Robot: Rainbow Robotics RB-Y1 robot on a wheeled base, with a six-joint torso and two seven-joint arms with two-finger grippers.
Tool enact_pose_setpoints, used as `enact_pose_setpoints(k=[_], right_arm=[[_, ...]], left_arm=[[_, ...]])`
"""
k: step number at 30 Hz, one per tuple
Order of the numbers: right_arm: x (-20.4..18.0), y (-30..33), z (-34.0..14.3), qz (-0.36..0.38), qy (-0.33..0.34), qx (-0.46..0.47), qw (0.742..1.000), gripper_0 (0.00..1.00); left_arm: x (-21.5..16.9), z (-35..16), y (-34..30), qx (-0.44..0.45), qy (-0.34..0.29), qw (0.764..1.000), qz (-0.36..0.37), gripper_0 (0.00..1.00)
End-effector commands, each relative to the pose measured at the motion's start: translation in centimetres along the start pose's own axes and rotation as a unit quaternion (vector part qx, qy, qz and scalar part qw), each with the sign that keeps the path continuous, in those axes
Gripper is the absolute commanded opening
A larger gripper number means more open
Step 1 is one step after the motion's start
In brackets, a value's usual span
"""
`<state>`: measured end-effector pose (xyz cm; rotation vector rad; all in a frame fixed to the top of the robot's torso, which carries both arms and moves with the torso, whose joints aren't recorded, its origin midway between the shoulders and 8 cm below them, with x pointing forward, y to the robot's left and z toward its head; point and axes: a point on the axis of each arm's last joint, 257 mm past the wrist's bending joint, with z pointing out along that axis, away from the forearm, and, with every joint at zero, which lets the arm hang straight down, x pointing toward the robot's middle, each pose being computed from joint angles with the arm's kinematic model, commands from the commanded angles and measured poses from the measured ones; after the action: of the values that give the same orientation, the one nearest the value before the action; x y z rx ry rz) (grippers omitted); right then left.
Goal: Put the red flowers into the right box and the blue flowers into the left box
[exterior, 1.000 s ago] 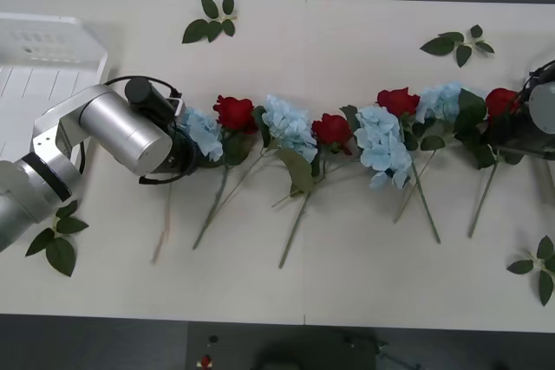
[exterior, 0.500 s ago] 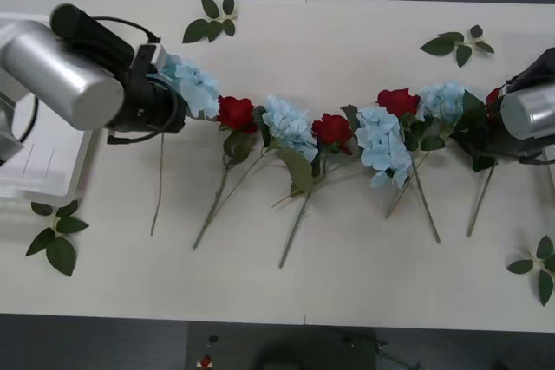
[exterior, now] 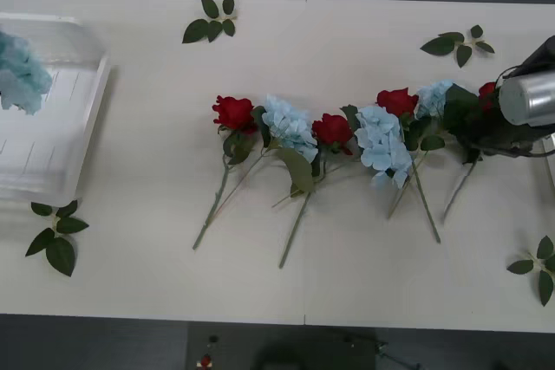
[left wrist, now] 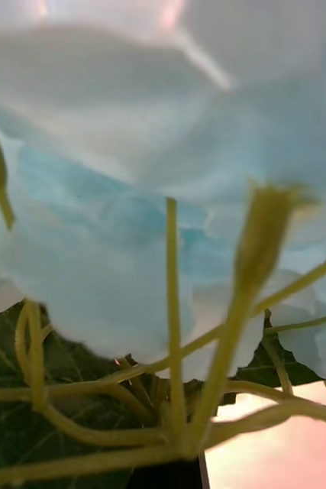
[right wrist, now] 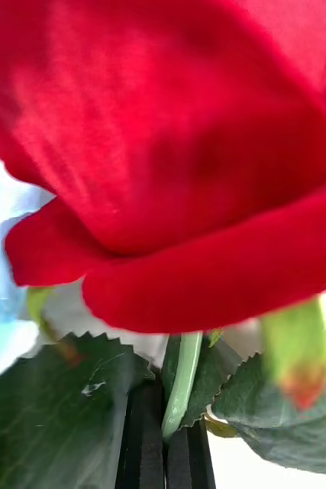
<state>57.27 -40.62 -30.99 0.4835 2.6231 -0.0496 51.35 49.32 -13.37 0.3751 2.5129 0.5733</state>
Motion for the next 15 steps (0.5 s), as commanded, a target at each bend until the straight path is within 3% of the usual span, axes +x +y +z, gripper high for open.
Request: enact_pose_setpoints(k=[1, 3, 4, 6, 9, 12, 15], right_arm=[[-4.2, -0.1, -3.8, -0.037, -0.019, -0.034, 0.999, 0.0], [-4.9, -0.5, -5.1, -0.05, -0.014, -0.043, 0.998, 0.0], [-5.1, -0.6, -5.7, -0.056, -0.011, -0.047, 0.997, 0.0], [-5.8, -0.8, -7.1, -0.074, -0.009, -0.059, 0.996, 0.0], [-7.2, -0.9, -9.5, -0.105, -0.02, -0.078, 0.991, 0.0], [-8.5, -1.2, -11.6, -0.139, -0.036, -0.09, 0.986, 0.0], [-9.2, -1.5, -12.8, -0.173, -0.046, -0.097, 0.979, 0.0]], left_arm=[[0.8, 2.4, 2.8, -0.016, -0.018, 0.999, 0.025, 0.0], [1.1, 3.2, 3.6, -0.019, -0.027, 0.999, 0.031, 0.01], [1.2, 3.4, 3.7, -0.019, -0.03, 0.999, 0.032, 0.14], [1.0, 3.7, 3.9, -0.019, -0.037, 0.999, 0.032, 0.54], [0.5, 3.7, 3.5, -0.013, -0.046, 0.998, 0.031, 0.83], [0.3, 3.5, 2.7, 0.006, -0.051, 0.998, 0.024, 0.98], [-0.5, 2.6, 0.9, 0.042, -0.062, 0.997, 0.027, 1.0]])
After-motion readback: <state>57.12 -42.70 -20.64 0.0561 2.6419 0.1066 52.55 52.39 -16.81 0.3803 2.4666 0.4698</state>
